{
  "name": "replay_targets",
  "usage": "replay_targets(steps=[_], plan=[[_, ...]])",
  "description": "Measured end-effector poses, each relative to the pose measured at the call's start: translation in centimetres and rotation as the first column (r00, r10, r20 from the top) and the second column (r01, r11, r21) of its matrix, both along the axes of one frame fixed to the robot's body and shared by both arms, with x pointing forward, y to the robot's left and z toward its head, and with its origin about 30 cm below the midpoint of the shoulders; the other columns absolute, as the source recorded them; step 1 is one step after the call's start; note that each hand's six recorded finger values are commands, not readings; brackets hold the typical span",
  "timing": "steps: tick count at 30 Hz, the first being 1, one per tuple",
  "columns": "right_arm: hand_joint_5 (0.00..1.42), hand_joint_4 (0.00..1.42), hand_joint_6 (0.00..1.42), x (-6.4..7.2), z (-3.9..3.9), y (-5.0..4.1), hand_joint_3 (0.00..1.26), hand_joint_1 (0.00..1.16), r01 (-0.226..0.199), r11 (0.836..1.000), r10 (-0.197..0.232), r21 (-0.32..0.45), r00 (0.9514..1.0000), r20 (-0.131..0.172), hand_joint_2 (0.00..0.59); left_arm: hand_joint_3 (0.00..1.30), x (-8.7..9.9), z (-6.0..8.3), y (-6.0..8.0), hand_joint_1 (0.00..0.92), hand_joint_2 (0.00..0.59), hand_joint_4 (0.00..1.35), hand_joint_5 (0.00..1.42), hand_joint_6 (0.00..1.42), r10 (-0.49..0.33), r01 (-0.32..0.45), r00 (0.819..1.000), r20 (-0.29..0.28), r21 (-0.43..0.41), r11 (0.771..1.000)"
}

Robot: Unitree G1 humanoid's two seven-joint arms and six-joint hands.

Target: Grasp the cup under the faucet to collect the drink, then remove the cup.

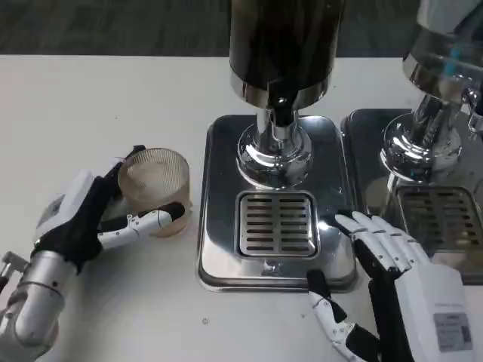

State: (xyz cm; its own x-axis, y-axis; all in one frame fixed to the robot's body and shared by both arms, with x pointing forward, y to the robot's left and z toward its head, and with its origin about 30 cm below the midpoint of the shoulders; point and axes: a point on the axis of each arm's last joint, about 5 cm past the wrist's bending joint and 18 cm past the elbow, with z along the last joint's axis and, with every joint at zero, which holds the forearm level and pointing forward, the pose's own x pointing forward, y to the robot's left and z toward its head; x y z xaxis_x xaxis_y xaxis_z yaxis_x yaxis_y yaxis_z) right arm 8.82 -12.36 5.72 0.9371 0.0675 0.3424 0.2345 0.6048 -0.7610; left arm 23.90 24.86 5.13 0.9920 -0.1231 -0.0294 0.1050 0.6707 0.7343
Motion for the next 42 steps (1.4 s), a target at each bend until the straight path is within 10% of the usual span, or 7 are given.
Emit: replay_targets(steps=[19, 28, 42], plan=[[0.25, 0.27, 0.28, -0.2, -0.08, -0.09, 0.34, 0.42, 0.011, 1.000, -0.010, 0.018, 0.9998, -0.019, 0.429, 0.20, 0.2, -0.2, -0.7, 0.395, 0.089, 0.25, 0.44, 0.39, 0.024, -0.024, 1.000, 0.014, -0.013, 1.000], [0.25, 0.27, 0.28, -0.2, -0.08, -0.11, 0.34, 0.42, 0.013, 1.000, -0.012, 0.027, 0.9996, -0.024, 0.429, 0.38, 0.1, -0.4, -1.0, 0.388, 0.119, 0.44, 0.68, 0.84, 0.029, -0.028, 0.999, 0.039, -0.011, 1.000], [0.25, 0.28, 0.29, -0.3, -0.07, -0.06, 0.34, 0.42, 0.018, 0.999, -0.016, 0.044, 0.9994, -0.030, 0.429, 0.51, 0.0, -0.5, -1.4, 0.402, 0.141, 0.60, 0.88, 1.08, 0.021, -0.018, 0.996, 0.083, -0.032, 0.999]])
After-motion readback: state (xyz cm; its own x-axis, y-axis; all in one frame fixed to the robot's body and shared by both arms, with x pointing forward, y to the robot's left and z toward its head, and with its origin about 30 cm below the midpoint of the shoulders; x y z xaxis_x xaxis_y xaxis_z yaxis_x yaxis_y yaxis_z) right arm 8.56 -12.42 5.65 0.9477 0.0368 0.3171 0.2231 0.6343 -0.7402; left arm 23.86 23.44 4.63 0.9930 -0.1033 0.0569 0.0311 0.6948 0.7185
